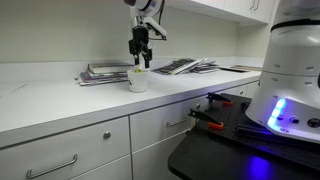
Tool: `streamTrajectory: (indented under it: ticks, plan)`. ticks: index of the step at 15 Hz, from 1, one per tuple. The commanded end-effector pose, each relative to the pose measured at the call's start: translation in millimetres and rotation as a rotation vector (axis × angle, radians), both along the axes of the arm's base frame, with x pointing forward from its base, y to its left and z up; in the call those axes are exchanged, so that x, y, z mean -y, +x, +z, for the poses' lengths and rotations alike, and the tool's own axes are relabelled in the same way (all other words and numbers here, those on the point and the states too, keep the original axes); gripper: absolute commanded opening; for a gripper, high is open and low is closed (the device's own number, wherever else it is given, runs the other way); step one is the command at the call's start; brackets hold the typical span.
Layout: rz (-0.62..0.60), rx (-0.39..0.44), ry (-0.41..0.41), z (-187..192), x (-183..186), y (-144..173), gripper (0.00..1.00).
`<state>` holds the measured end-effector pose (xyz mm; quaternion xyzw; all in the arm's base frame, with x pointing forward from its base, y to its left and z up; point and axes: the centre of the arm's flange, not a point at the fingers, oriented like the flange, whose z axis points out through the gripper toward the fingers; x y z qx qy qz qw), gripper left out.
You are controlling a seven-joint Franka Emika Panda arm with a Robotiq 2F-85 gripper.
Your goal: Pick the object from the cup and put it on the counter
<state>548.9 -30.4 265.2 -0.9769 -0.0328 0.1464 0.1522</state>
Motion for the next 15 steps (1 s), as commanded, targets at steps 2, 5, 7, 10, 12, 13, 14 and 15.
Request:
streamTrajectory:
  ticks: [2,5,7,10,12,13,14,15]
  plan:
    - [0.04,0.018,0.042,-10,-11,22,0.49]
    - [0.068,0.027,0.043,-11,-19,25,0.26]
    - [0.077,0.029,0.032,-6,-20,26,0.1]
    - [0.092,0.046,0.004,5,-20,24,0.0]
    - [0.11,0.053,-0.003,12,-19,24,0.0]
    - [0.114,0.053,-0.005,14,-19,23,0.26]
    - [0.119,0.053,-0.002,15,-19,23,0.27]
    - [0.128,0.052,0.005,15,-20,21,0.32]
